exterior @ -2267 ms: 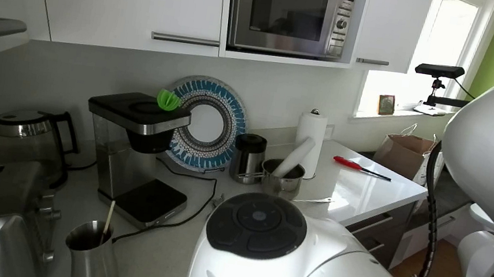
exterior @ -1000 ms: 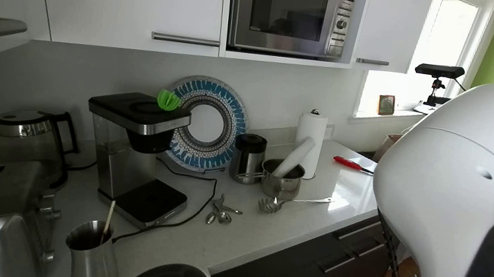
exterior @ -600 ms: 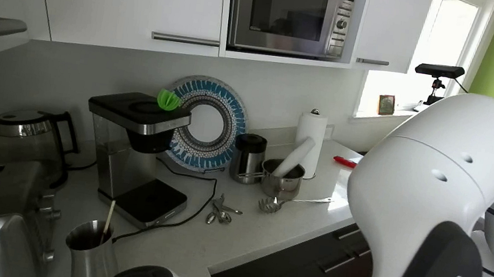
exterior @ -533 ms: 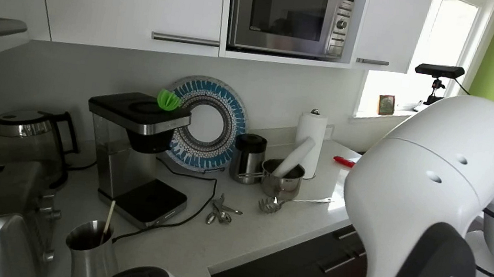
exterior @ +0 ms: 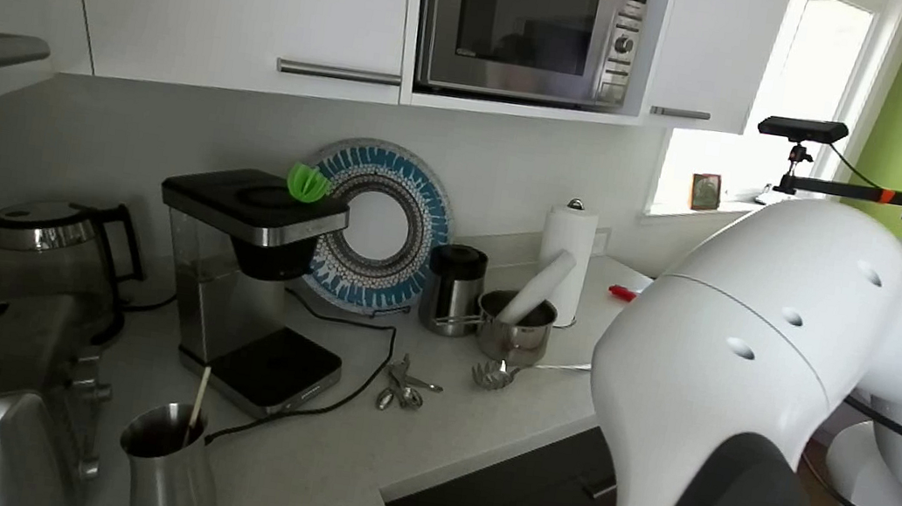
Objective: Put the chopstick in the silver cup
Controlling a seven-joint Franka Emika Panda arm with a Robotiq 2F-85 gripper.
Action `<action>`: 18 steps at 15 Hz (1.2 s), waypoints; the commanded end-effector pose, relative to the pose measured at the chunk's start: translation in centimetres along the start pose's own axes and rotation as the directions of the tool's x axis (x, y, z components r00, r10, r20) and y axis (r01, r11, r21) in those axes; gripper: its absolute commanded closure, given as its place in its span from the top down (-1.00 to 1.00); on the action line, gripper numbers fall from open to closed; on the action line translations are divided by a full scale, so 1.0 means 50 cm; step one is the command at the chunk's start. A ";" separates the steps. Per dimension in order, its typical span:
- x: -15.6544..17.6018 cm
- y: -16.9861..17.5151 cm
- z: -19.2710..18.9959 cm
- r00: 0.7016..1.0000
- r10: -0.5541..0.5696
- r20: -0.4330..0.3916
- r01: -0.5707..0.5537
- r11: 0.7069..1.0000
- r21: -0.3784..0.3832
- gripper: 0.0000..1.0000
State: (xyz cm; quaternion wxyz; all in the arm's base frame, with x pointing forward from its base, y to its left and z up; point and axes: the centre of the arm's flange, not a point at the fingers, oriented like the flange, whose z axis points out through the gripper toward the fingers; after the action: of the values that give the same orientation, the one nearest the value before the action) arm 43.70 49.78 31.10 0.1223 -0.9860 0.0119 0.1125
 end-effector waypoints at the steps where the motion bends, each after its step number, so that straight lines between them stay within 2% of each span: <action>1: 0.015 -0.016 0.014 0.998 0.032 0.048 -0.032 0.999 0.002 1.00; 8: 0.031 -0.022 0.020 0.993 0.079 0.082 -0.081 0.997 0.019 1.00; 18: 0.028 -0.051 0.029 0.983 0.161 0.088 -0.153 0.984 -0.088 1.00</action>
State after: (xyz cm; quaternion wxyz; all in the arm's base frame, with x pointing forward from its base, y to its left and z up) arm 44.90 51.18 30.56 0.0983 -0.9798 0.0723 0.1584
